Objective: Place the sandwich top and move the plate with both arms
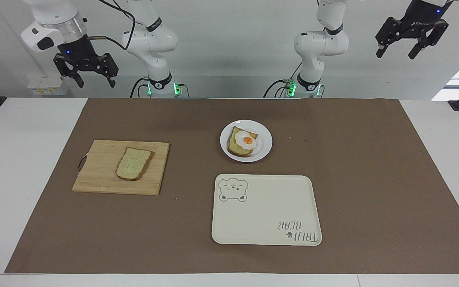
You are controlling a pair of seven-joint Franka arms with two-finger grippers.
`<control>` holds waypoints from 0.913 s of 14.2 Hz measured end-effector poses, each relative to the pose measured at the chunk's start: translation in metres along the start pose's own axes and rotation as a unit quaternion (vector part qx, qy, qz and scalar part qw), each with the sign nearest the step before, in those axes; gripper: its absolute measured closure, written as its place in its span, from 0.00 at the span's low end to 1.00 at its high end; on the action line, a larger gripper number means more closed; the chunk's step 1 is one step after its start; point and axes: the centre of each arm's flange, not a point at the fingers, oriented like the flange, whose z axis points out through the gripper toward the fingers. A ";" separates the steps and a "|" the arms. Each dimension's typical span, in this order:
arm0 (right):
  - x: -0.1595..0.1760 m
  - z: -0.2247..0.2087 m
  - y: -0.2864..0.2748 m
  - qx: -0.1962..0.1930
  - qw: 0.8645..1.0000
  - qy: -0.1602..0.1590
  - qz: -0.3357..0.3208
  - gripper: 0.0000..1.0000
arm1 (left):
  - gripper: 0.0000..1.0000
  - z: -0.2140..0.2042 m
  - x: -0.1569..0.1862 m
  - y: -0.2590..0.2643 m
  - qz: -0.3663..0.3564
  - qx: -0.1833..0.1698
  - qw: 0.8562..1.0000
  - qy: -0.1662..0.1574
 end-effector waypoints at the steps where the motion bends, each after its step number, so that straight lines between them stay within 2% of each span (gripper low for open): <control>1: 0.000 0.000 0.000 0.000 1.000 0.001 0.000 0.00 | 0.00 0.000 0.000 0.000 0.000 0.000 1.000 0.000; 13: 0.005 0.012 -0.004 0.000 1.000 0.002 -0.004 0.00 | 0.00 0.000 0.000 0.000 0.000 0.000 1.000 0.000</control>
